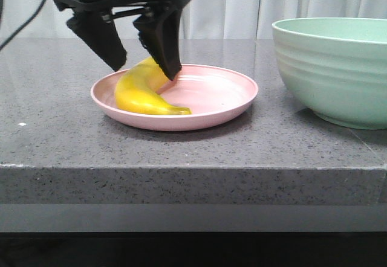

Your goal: Transfer banana from pink plate to green bowl

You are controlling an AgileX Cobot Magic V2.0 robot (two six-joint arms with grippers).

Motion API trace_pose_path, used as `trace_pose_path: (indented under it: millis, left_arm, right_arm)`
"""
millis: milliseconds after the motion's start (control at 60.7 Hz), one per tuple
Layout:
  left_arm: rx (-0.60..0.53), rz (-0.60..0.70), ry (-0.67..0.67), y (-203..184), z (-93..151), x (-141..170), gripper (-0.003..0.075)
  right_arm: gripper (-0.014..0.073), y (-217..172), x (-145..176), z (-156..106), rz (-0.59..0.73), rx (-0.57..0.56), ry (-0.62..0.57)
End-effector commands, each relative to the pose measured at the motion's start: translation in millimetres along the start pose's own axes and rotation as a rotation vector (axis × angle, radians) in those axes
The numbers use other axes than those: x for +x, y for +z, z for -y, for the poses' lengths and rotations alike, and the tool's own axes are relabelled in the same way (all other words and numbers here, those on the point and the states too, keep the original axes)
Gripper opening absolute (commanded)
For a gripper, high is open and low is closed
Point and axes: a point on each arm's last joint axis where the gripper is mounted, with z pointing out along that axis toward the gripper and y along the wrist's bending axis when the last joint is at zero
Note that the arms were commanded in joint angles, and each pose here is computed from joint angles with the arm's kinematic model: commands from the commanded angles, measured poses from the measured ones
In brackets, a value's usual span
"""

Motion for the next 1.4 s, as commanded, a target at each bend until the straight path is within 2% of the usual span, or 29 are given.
trace_pose_path:
  millis: [0,363,593,676,840,989,1203,1384]
  left_arm:
    - [0.023,0.061,-0.011,-17.4,5.7,-11.0,0.0539]
    - [0.016,-0.029,-0.015,2.7,5.3,-10.4,0.0536]
    - [0.014,-0.040,-0.016,7.6,5.1,-10.3,0.0527]
    - [0.014,-0.045,-0.016,7.6,5.1,-9.9,0.0484]
    - [0.014,-0.041,-0.016,7.6,5.1,-10.3,0.0316]
    - [0.015,-0.032,-0.016,7.1,5.2,-11.3,0.0213]
    - [0.021,0.012,-0.013,-4.9,6.7,-20.2,0.0198]
    - [0.034,0.117,-0.002,-37.2,9.3,-33.3,0.0198]
  right_arm:
    - [0.0430,-3.4,-15.2,0.4,0.096,0.008,-0.009]
    - [0.0430,-3.5,-16.7,0.4,0.113,0.008,-0.009]
    - [0.0430,-3.6,-16.9,0.4,0.115,0.008,-0.009]
    - [0.0430,-3.6,-16.9,0.4,0.115,0.008,-0.009]
    - [0.0430,-3.6,-16.9,0.4,0.115,0.008,-0.009]
    - [0.0430,-3.6,-17.0,0.4,0.116,0.008,-0.009]
    - [0.0430,-3.6,-17.0,0.4,0.116,0.008,-0.009]
    - [0.0430,-3.6,-17.1,0.4,0.117,0.009,-0.009]
